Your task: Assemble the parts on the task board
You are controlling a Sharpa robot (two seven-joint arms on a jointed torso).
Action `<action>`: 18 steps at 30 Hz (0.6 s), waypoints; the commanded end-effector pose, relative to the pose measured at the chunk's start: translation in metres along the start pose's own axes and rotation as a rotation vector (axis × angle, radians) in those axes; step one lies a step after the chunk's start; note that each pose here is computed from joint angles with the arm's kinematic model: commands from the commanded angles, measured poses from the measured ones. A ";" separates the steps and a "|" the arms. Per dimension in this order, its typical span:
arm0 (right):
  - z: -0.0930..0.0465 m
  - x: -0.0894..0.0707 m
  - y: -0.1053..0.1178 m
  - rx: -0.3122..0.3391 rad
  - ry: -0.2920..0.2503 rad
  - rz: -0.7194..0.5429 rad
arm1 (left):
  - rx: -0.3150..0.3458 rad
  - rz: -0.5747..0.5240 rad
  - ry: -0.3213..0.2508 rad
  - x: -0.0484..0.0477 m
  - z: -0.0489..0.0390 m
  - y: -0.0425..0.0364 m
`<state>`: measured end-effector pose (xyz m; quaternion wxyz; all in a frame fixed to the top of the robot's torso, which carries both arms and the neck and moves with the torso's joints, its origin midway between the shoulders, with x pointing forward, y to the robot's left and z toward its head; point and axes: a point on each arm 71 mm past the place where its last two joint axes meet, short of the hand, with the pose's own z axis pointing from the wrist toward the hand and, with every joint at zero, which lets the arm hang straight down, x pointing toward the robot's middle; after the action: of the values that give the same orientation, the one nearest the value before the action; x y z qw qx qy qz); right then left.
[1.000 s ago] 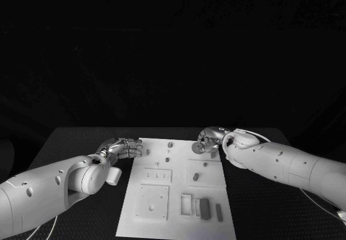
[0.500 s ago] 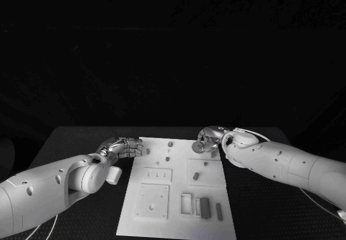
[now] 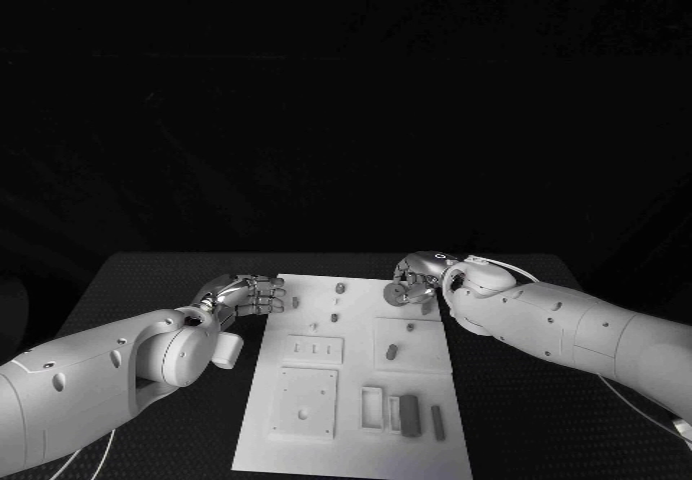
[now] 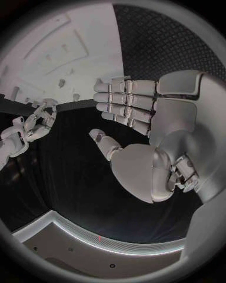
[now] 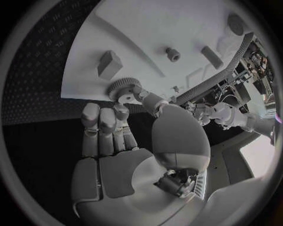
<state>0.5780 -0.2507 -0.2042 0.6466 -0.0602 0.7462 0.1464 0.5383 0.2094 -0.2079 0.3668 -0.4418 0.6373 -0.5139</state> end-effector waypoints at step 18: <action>-0.002 0.016 0.004 -0.009 0.022 -0.122 | 0.009 0.003 0.017 0.0016 0.0000 -0.0013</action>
<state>0.5762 -0.2445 -0.2056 0.6625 -0.0984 0.7310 0.1305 0.5383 0.2099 -0.2080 0.3670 -0.4417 0.6377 -0.5134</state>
